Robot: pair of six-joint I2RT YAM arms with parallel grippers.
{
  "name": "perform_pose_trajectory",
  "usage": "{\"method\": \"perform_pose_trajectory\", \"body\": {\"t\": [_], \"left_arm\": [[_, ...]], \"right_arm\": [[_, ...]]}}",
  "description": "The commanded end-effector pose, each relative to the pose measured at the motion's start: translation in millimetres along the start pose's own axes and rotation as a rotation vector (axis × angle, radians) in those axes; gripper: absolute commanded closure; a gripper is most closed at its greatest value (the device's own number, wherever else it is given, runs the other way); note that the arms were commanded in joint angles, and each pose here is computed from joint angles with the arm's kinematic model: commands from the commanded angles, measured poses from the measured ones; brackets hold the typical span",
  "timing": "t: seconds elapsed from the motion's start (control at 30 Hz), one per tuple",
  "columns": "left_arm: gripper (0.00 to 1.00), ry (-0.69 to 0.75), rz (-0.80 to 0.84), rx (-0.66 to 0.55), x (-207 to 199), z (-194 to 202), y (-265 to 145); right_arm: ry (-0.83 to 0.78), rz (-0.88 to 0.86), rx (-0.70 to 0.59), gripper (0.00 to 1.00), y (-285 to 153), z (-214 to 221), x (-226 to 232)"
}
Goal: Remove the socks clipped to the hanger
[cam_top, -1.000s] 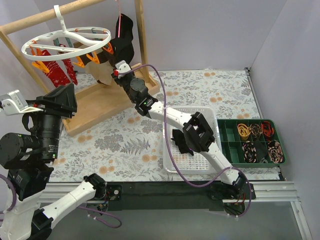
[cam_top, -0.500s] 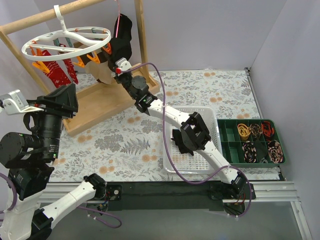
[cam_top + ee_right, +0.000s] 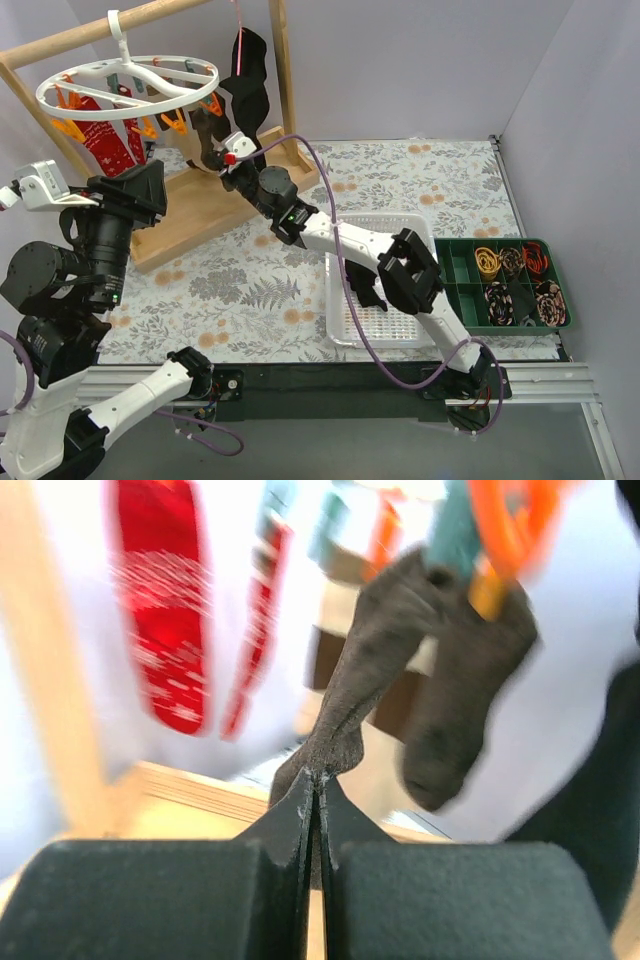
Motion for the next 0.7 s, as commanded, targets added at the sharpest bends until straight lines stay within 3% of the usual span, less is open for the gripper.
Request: {"method": "perform_pose_trajectory", "body": {"t": [0.0,0.37,0.5,0.67], "left_arm": [[0.59,-0.041,-0.006,0.043,-5.7,-1.6,-0.9],[0.58,-0.12,-0.1,0.22,-15.1,25.4,13.6],[0.5,-0.165,-0.041,0.271,-14.9,42.2,6.2],[0.44,-0.179,-0.118,0.318,12.7,84.5,0.5]], "right_arm": [[0.079,-0.028,-0.142,0.99,-16.0,-88.8,0.9],[0.177,-0.187,-0.096,0.99,-64.4,-135.7,24.0],[0.239,-0.277,-0.061,0.99,-79.1,-137.1,33.3],[0.285,-0.401,-0.034,0.99,-91.6,-143.0,45.3]]}}
Point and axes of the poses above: each gripper's point midway between its finger pads, its own y axis out along the fingers, its own x axis along the line the jaws close on, z = x × y, the point moved 6 cm from there along -y, back along the fingers, and after that the axes turned 10 degrees about -y, right-handed, at the moved point
